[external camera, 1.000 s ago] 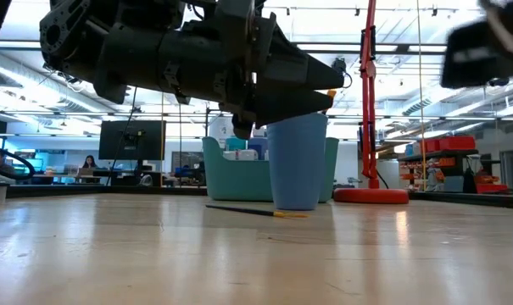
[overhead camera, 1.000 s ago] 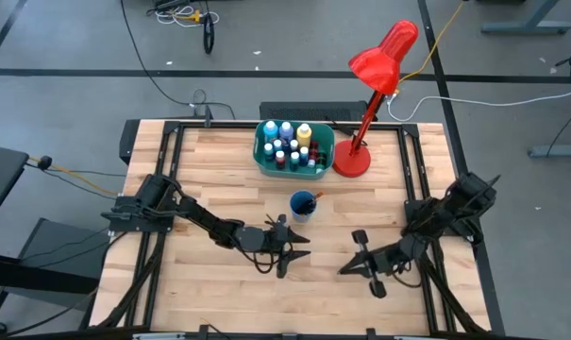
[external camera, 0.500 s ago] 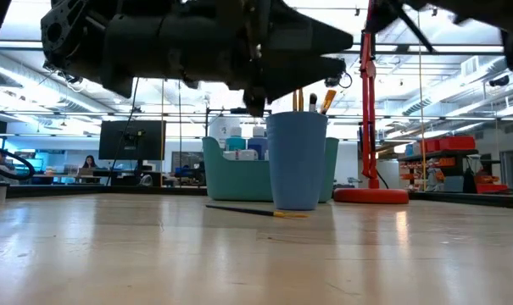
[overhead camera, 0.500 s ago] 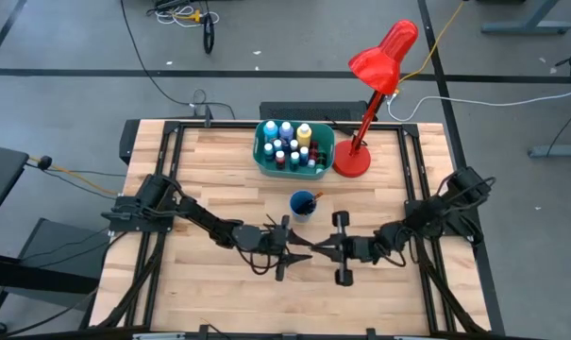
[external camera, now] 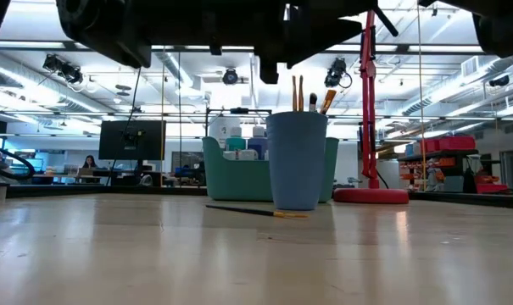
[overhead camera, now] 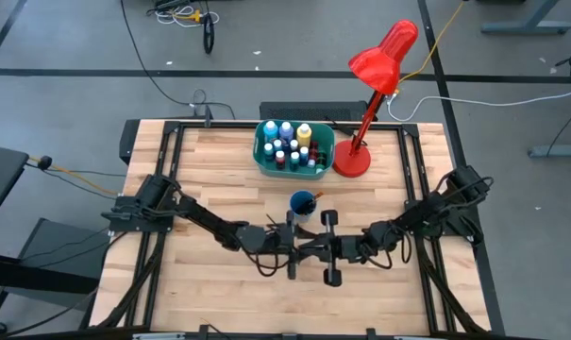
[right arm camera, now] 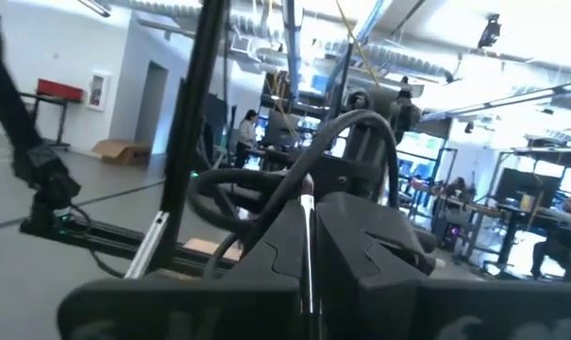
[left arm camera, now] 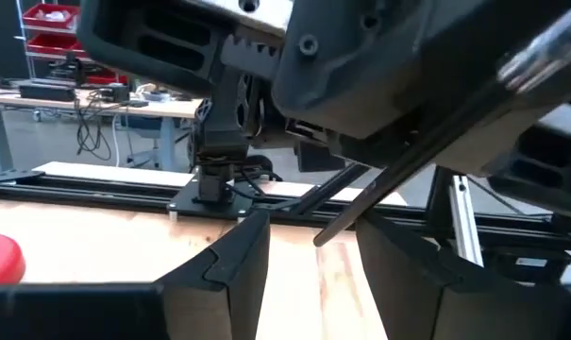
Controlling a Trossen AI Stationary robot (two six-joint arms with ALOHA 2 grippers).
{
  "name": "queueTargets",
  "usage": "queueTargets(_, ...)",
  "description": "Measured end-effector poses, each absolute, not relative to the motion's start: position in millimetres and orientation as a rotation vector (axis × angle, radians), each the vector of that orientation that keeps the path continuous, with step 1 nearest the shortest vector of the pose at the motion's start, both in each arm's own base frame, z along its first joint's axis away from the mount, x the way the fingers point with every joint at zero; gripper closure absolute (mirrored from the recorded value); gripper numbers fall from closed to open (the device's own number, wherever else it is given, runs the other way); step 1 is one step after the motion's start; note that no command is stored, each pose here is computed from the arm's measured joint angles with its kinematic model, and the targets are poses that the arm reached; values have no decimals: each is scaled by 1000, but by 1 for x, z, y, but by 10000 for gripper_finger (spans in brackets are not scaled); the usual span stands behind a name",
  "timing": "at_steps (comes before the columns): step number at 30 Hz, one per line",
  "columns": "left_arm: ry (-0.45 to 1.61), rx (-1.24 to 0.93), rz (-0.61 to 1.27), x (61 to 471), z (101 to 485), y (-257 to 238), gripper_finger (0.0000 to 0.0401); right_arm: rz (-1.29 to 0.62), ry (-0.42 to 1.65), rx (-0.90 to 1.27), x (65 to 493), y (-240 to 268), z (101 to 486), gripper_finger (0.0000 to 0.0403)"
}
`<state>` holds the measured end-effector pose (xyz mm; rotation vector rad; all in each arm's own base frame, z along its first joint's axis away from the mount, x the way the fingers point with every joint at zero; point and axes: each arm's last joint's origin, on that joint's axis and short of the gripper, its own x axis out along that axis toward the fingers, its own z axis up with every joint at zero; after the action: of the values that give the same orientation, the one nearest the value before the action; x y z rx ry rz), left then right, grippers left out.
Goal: Pick & Place Paint Supplies
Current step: Put the silver paint brush into the blue cup
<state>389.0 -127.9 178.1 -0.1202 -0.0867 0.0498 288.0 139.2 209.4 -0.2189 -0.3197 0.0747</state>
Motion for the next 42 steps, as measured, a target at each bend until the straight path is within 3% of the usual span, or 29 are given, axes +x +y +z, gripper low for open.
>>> queueTargets(12,-172,-61,42,385,187,-135,234,84,-311,-216,284,139,206,392)
queueTargets(16,-173,-69,44,385,187,-136,276,82,-311,-216,284,139,206,392)
queueTargets(21,-173,-63,31,385,187,-137,367,67,-304,-213,285,138,205,392)
queueTargets(25,-166,-66,20,385,186,-137,378,71,-302,-165,285,138,205,384)
queueTargets(42,-19,-169,68,386,171,-137,379,27,-273,-213,271,150,218,244)
